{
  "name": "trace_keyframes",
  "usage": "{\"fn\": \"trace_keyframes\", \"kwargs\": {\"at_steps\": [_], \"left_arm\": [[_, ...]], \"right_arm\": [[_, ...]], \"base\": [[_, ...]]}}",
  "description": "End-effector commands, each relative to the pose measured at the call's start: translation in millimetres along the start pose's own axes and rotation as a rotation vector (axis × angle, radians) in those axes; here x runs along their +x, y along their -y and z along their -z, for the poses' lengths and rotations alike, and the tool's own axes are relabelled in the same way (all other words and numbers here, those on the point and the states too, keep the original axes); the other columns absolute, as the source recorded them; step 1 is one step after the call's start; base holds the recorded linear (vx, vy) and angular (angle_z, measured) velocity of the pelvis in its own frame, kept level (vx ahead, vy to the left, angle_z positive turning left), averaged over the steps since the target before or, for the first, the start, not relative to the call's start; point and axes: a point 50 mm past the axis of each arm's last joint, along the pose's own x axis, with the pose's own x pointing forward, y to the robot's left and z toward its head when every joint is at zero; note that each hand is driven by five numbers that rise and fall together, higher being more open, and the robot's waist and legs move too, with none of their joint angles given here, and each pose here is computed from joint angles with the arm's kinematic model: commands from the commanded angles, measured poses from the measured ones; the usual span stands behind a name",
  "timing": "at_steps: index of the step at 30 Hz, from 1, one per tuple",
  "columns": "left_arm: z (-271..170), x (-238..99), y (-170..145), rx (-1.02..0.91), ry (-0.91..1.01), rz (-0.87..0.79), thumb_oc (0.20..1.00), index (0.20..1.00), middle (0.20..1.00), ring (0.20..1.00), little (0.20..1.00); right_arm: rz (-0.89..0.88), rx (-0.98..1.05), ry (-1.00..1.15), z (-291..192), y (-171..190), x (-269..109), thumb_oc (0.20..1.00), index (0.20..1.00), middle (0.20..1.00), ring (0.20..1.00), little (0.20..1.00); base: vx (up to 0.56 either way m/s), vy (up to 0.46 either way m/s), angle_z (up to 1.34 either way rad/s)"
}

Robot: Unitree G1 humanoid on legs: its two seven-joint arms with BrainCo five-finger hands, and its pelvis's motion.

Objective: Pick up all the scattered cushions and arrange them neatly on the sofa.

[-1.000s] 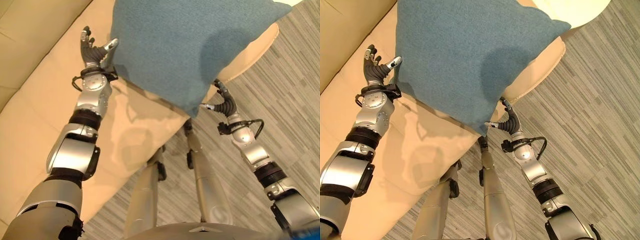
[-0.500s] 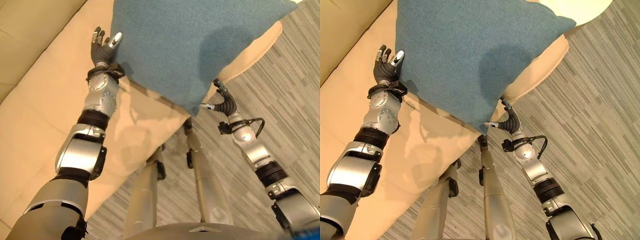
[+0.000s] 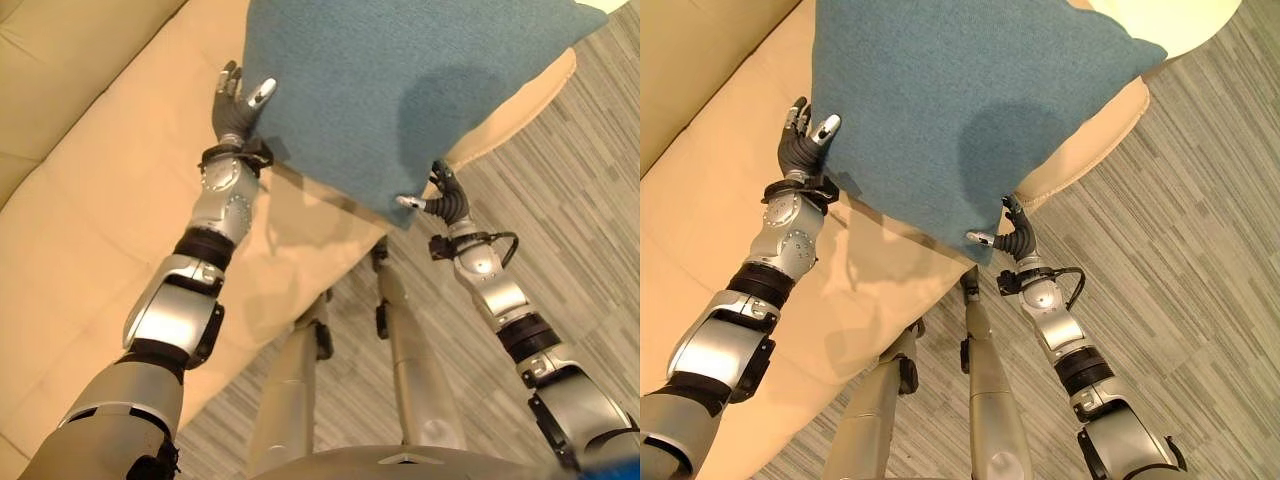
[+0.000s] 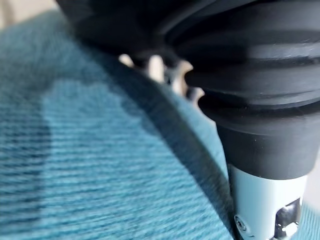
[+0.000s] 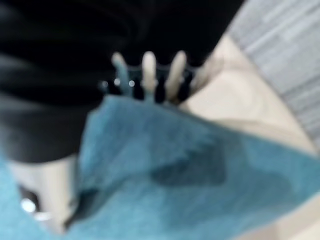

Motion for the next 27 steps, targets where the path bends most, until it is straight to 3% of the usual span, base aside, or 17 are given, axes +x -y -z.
{"fn": "trace_keyframes", "kwargs": {"at_steps": [1,6,14,18,19,20,21,22,23,27], "left_arm": [[13.4,-11.8,52.5,0.085,-0.005,0.237,1.0,1.0,1.0,1.0,1.0],[19.4,-16.2,58.7,0.119,-0.015,0.27,1.0,1.0,1.0,1.0,1.0],[29.6,-21.2,72.9,0.411,-0.019,0.409,1.0,1.0,1.0,1.0,1.0],[29.6,-21.1,75.6,0.448,-0.015,0.434,1.0,1.0,1.0,1.0,1.0],[29.0,-21.0,75.6,0.442,-0.012,0.432,1.0,1.0,1.0,1.0,1.0],[27.4,-21.0,75.6,0.416,-0.007,0.425,0.831,0.831,0.831,0.831,0.831],[25.2,-20.5,75.2,0.394,0.002,0.412,0.464,0.464,0.464,0.464,0.464],[25.5,-20.6,74.9,0.395,0.001,0.412,0.464,0.464,0.464,0.464,0.464],[22.1,-19.2,71.6,0.342,0.008,0.377,0.2,0.2,0.2,0.2,0.2],[17.4,-16.7,57.4,0.234,0.016,0.275,0.2,0.2,0.2,0.2,0.2]], "right_arm": [[-0.043,0.082,0.157,-36.1,-18.7,15.7,1.0,1.0,1.0,1.0,1.0],[-0.061,0.087,0.205,-51.3,-26.0,22.6,1.0,1.0,1.0,1.0,1.0],[-0.109,0.014,0.283,-79.9,-37.1,38.8,1.0,1.0,1.0,1.0,1.0],[-0.078,0.003,0.33,-97.1,-29.0,47.5,1.0,1.0,1.0,1.0,1.0],[-0.069,0.0,0.337,-100.2,-26.7,49.4,0.796,0.796,0.796,0.796,0.796],[-0.056,-0.002,0.354,-105.8,-23.7,51.6,0.492,0.492,0.492,0.492,0.492],[-0.044,-0.001,0.371,-111.1,-21.4,53.0,0.2,0.2,0.2,0.2,0.2],[-0.045,-0.001,0.37,-110.9,-21.6,53.1,0.2,0.2,0.2,0.2,0.2],[-0.017,-0.008,0.404,-120.6,-15.3,55.1,0.2,0.2,0.2,0.2,0.2],[0.017,0.011,0.44,-129.5,-9.3,55.0,0.2,0.2,0.2,0.2,0.2]], "base": [[0.0,0.0,0.0],[0.0,0.0,0.0],[0.0,0.0,0.0],[0.0,0.0,0.0],[0.0,0.0,0.0],[-0.07,-0.027,0.0],[0.0,0.0,0.0],[-0.07,-0.022,0.03],[0.01,-0.016,0.04],[-0.02,-0.007,0.01]]}}
